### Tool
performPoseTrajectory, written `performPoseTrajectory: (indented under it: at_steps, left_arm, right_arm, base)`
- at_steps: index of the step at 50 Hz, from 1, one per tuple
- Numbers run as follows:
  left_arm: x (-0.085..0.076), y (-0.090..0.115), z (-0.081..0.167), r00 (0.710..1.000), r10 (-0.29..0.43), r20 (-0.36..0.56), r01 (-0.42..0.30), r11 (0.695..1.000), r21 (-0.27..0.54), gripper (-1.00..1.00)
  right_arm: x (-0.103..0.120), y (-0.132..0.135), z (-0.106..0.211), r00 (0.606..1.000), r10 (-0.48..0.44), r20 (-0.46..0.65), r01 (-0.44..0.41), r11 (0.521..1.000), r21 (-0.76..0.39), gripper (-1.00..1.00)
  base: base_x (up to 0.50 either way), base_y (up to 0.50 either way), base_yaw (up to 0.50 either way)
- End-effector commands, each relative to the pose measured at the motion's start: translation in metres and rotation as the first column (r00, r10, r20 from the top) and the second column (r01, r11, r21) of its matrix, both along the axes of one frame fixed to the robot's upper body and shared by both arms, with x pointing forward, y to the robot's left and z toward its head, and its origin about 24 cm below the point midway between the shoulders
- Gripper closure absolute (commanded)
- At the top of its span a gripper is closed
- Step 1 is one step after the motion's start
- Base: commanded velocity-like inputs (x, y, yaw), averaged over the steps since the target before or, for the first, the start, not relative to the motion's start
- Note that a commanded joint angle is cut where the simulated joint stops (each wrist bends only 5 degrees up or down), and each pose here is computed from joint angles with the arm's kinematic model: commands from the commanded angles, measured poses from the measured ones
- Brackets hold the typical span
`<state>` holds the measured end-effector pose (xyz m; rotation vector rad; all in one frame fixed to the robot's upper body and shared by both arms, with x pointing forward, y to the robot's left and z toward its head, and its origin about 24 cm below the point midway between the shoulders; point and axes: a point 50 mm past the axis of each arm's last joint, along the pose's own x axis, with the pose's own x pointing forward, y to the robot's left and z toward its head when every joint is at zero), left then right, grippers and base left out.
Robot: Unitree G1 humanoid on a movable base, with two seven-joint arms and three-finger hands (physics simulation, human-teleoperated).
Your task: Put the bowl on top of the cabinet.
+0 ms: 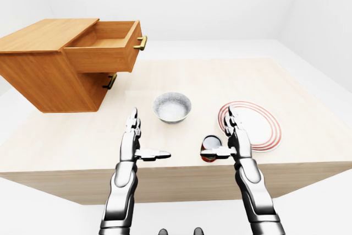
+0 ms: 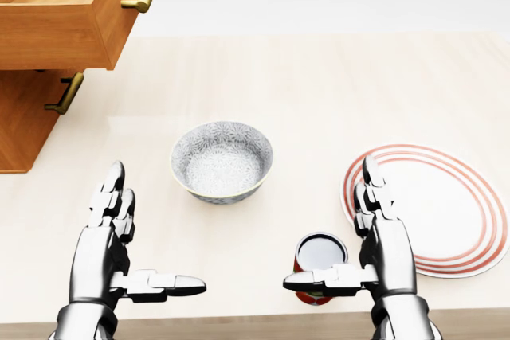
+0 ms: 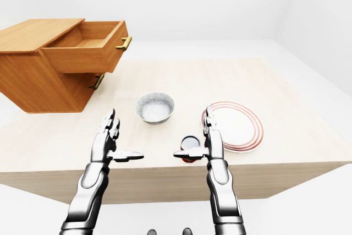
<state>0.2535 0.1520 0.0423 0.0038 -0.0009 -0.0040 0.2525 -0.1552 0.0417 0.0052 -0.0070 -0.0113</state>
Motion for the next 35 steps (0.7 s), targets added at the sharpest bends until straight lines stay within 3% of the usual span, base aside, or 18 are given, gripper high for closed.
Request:
performPoseTrajectory:
  at_steps: [1, 18, 24, 35]
  left_arm:
    - [-0.003, 0.003, 0.003, 1.0, -0.013, 0.009, 0.013, 1.0, 0.026, -1.0]
    - [-0.009, 0.004, 0.019, 0.999, -0.014, 0.032, 0.013, 0.999, 0.03, -1.0]
    - [-0.017, 0.005, 0.022, 0.998, -0.03, 0.046, 0.029, 0.999, 0.018, -1.0]
    - [-0.019, 0.003, 0.021, 0.998, -0.05, 0.046, 0.049, 0.999, 0.019, -1.0]
  right_arm:
    - [-0.004, -0.011, 0.003, 0.999, -0.022, 0.026, 0.022, 1.0, 0.005, -1.0]
    - [-0.002, -0.009, 0.004, 0.999, -0.033, 0.02, 0.033, 0.999, -0.016, -1.0]
    - [-0.006, -0.003, 0.006, 0.999, 0.038, 0.039, -0.038, 0.999, -0.01, -1.0]
    - [-0.005, -0.004, 0.004, 0.999, 0.027, 0.027, -0.026, 0.999, -0.027, -1.0]
  base:
    - [0.0, 0.0, 0.0]
    - [0.0, 0.0, 0.0]
    - [0.0, 0.0, 0.0]
    - [0.5, 0.0, 0.0]
